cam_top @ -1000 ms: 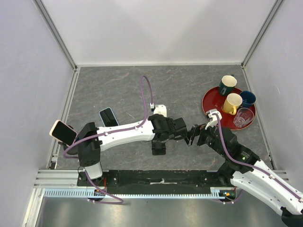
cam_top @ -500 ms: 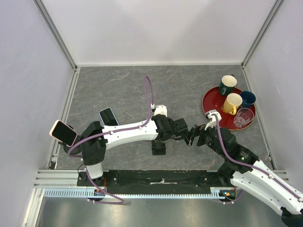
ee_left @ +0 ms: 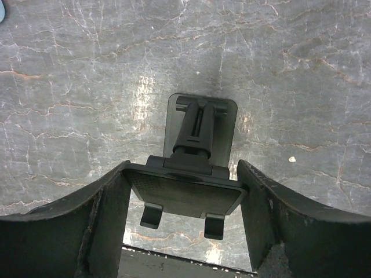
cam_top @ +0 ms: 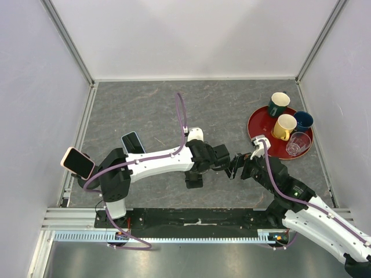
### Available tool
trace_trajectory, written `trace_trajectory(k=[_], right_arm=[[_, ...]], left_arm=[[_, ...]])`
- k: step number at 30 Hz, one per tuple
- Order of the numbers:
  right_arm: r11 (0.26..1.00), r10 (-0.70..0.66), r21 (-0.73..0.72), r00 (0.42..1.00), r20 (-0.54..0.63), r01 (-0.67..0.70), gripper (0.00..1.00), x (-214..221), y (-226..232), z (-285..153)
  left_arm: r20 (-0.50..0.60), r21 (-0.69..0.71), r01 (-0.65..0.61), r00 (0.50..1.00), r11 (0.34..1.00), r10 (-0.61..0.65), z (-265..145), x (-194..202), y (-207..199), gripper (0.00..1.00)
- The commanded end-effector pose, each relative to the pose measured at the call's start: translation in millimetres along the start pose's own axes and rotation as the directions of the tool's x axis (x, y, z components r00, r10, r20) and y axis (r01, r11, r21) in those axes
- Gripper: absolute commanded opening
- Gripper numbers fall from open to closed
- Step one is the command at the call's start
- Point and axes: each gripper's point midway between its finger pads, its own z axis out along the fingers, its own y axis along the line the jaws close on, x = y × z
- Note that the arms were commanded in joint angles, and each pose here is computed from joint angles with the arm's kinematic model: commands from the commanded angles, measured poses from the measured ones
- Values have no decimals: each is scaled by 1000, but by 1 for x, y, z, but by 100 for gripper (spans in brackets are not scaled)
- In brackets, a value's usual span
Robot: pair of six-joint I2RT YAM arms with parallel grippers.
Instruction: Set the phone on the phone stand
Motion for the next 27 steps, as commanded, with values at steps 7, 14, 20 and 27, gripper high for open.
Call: trace_trajectory(k=[7, 14, 20, 27], right_arm=[[999, 40, -2, 999, 18, -40, 98, 1, 1, 8], [997, 70, -42, 998, -11, -70, 98, 10, 9, 20], [989, 111, -92, 992, -59, -117, 98, 28, 18, 38], [985, 121, -110, 986, -114, -133, 98, 44, 23, 53]], left_arm=[[160, -52, 201, 969, 978, -190, -3, -77, 35, 2], [250, -235, 371, 916, 898, -313, 11, -147, 116, 2], [344, -378, 528, 843, 761, -414, 26, -208, 200, 2], [362, -492, 693, 713, 526, -601, 58, -230, 284, 2]])
